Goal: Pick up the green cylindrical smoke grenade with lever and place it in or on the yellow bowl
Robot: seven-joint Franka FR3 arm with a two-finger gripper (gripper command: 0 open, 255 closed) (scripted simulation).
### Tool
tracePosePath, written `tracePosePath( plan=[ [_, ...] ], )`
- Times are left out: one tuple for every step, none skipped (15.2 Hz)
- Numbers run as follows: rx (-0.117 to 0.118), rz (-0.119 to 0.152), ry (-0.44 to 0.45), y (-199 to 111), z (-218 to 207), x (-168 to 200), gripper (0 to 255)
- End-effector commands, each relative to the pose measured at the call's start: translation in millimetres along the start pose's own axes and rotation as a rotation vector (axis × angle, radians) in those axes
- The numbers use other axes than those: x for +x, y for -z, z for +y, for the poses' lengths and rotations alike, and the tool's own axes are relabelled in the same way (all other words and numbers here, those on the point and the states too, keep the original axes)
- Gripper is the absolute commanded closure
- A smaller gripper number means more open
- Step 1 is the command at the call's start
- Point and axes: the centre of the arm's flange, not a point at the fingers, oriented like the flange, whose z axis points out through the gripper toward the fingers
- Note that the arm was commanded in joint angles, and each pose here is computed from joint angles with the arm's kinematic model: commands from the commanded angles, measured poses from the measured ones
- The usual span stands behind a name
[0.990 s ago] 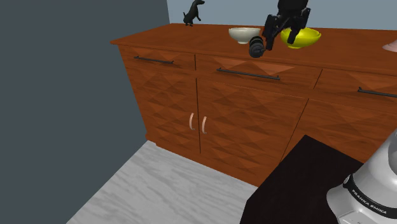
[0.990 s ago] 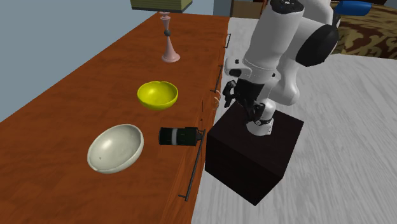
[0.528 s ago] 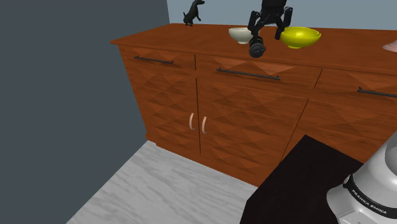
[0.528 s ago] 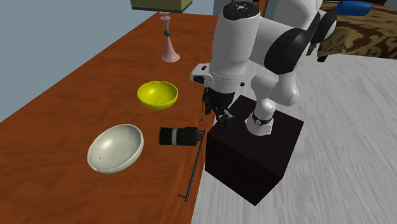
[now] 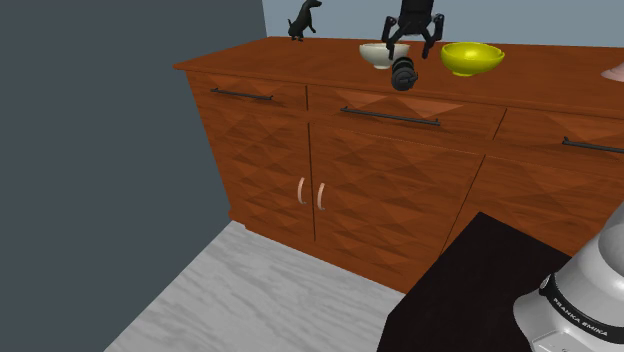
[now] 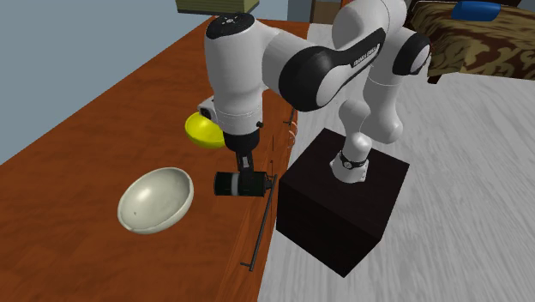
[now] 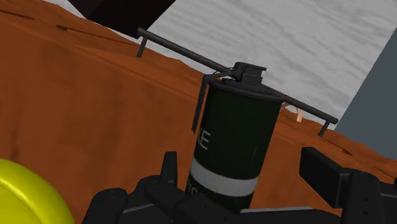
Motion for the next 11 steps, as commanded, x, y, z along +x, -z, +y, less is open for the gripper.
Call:
tracePosePath(
  plan=[
    [0.003, -0.009, -0.031, -4.1, -0.6, 13.4, 0],
    [0.003, -0.009, -0.031, -9.4, -0.7, 13.3, 0],
    [0.003, -0.009, -0.031, -14.6, -0.7, 13.3, 0],
    [0.003, -0.009, -0.031, -19.9, -0.7, 13.2, 0],
    [0.003, -0.009, -0.031, -25.2, -0.7, 13.2, 0],
    [0.003, -0.009, -0.031, -30.5, -0.7, 13.2, 0],
    [0.003, -0.009, -0.031, -35.8, -0.8, 13.1, 0],
    [0.003, -0.009, -0.031, -38.8, -0.8, 13.1, 0],
    [0.003, -0.009, -0.031, -38.8, -0.8, 13.1, 0],
    [0.003, -0.009, -0.031, -38.8, -0.8, 13.1, 0],
    [0.003, -0.009, -0.031, -38.8, -0.8, 13.1, 0]
  ],
)
